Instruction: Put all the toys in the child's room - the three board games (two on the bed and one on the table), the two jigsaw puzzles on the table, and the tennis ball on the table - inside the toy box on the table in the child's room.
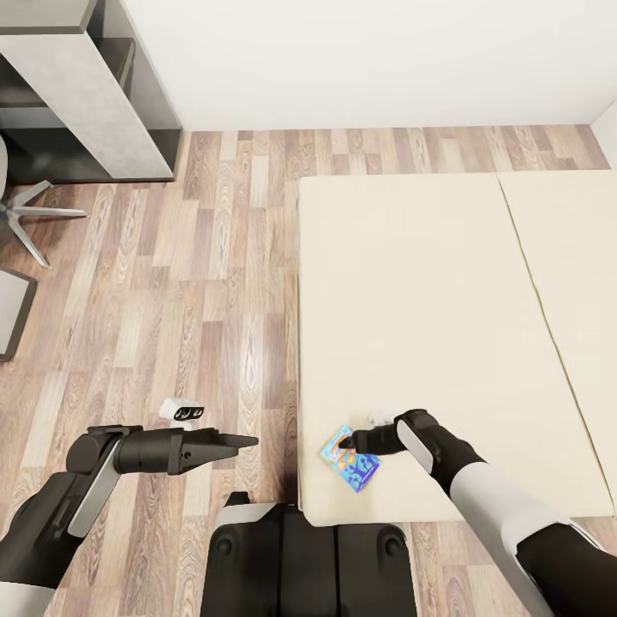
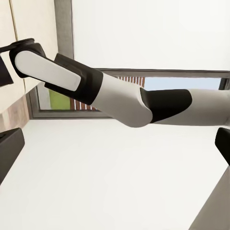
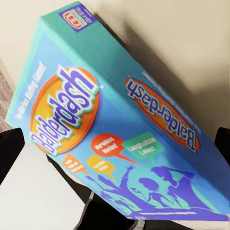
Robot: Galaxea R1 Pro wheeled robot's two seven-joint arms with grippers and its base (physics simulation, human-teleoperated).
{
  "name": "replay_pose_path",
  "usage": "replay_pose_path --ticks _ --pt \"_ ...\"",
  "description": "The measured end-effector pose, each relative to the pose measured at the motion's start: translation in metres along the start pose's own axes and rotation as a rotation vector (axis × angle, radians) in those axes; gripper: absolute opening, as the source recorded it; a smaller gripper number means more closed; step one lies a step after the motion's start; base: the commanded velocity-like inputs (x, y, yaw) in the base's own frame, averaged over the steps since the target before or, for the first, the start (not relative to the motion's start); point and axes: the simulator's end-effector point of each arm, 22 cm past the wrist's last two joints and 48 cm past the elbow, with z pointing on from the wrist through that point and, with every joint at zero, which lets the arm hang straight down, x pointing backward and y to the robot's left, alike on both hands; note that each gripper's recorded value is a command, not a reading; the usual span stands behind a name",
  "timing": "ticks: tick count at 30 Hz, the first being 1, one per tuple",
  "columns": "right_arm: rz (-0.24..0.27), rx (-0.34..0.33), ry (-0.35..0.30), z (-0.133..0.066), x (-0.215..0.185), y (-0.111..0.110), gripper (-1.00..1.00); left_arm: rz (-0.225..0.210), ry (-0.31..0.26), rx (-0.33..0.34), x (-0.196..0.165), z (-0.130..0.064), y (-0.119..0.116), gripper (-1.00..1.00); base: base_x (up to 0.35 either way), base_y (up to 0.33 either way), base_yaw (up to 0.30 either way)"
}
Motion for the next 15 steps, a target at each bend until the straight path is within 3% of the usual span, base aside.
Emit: replay_pose_path --ticks 8,15 --pt "0.026 -0.013 0.075 0.002 0.020 0.002 1.00 -0.002 0.000 -0.001 0.001 0.001 0.001 1.00 0.000 0.000 0.000" --pt "0.040 -0.010 0.100 0.005 0.029 0.000 1.00 -0.001 0.000 -0.017 0.001 0.002 0.004 1.00 0.000 0.000 0.000"
